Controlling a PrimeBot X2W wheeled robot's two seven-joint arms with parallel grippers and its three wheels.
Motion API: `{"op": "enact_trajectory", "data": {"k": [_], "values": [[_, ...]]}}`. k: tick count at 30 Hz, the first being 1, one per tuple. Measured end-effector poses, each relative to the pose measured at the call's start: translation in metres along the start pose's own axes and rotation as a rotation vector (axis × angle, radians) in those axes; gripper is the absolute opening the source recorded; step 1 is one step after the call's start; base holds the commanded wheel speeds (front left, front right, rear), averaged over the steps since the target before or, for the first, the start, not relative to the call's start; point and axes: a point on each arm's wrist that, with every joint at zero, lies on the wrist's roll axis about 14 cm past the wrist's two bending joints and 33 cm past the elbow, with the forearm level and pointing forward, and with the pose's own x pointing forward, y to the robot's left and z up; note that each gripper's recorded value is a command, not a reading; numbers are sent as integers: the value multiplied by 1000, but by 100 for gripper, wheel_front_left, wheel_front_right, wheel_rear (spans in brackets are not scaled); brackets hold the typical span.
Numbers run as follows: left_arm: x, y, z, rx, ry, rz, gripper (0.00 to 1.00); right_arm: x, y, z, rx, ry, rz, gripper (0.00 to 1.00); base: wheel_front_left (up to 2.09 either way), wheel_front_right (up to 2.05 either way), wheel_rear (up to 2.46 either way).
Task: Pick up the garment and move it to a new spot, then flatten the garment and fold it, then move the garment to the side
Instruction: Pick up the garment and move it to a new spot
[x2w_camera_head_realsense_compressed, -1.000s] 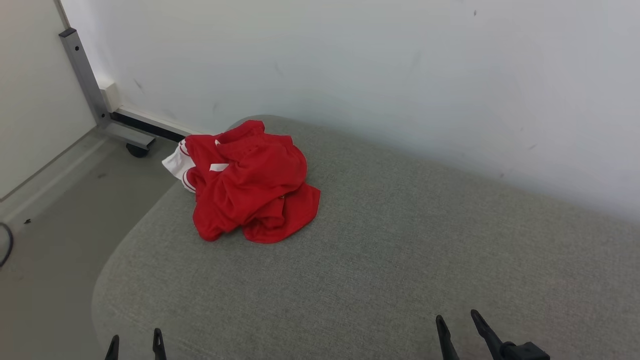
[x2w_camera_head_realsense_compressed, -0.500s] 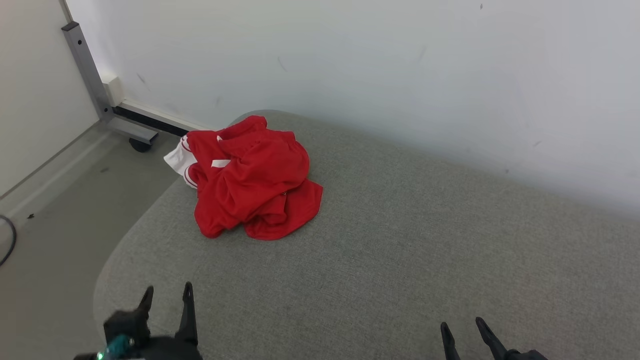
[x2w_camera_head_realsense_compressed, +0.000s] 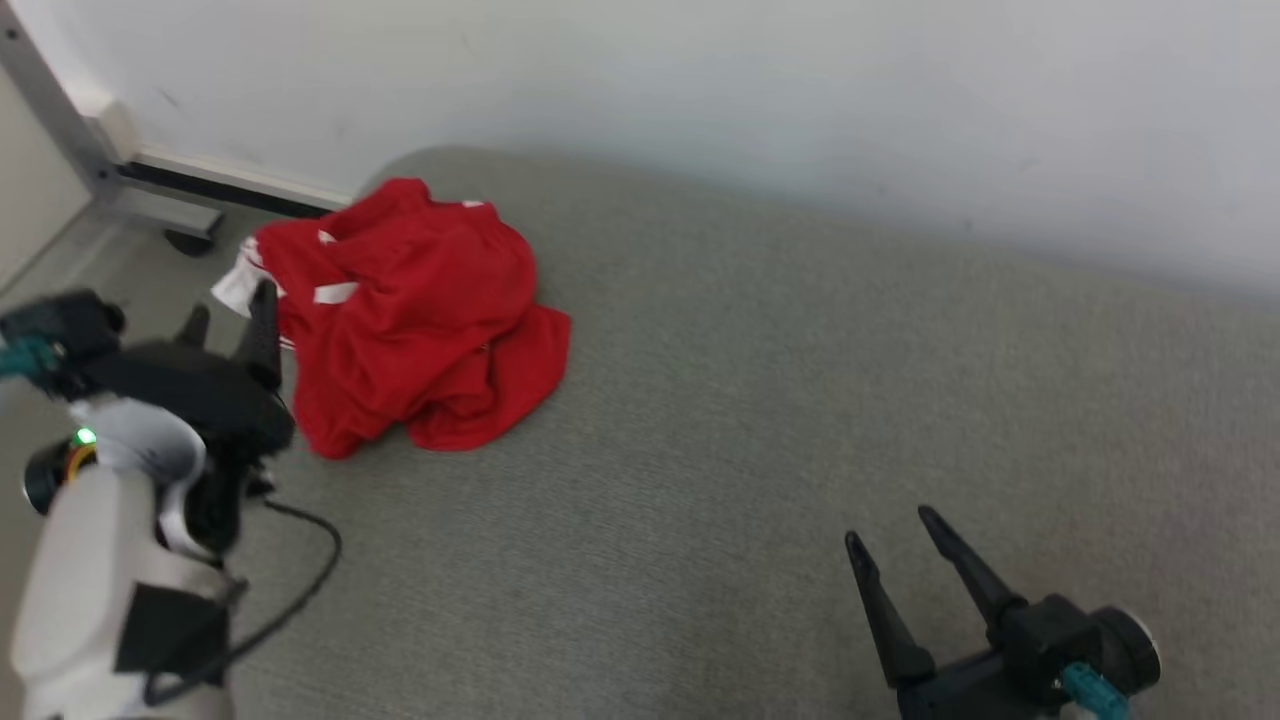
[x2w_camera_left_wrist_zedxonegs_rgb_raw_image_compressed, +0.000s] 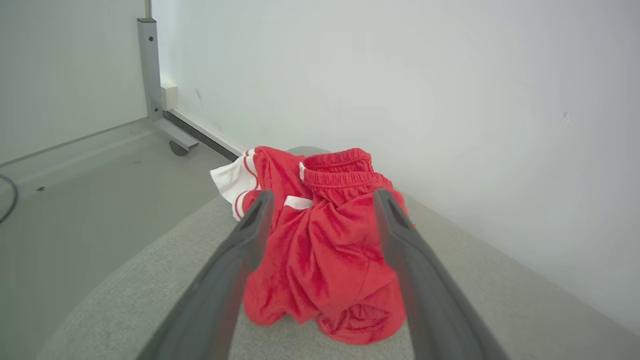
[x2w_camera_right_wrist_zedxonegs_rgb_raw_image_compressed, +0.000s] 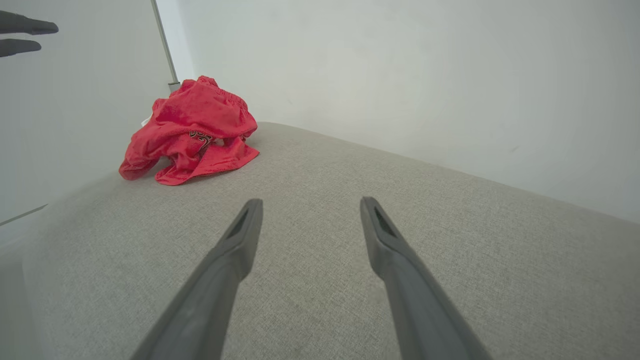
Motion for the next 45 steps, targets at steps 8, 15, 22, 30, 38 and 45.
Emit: {"op": "enact_trajectory", "data": {"k": [8,15,22,30,38,45], "values": [[72,-31,-17,3,202,-49,100,2,-45,-21,71,12,-103,100,0,0,0],[110,-49,-79,57,433,-45,100,-12,-77,-63,138,86,-213,100,0,0,0],[127,-50,-129,167,582,5,100,-23,-96,-88,174,134,-287,100,0,0,0],[139,-39,-142,342,584,90,0,-34,-113,-97,186,146,-350,100,0,0,0],[136,-59,-101,362,491,34,0,-35,-108,-84,195,113,-362,100,0,0,0],[120,-82,-34,381,351,-37,0,-41,-96,-58,191,51,-366,100,0,0,0]]}}
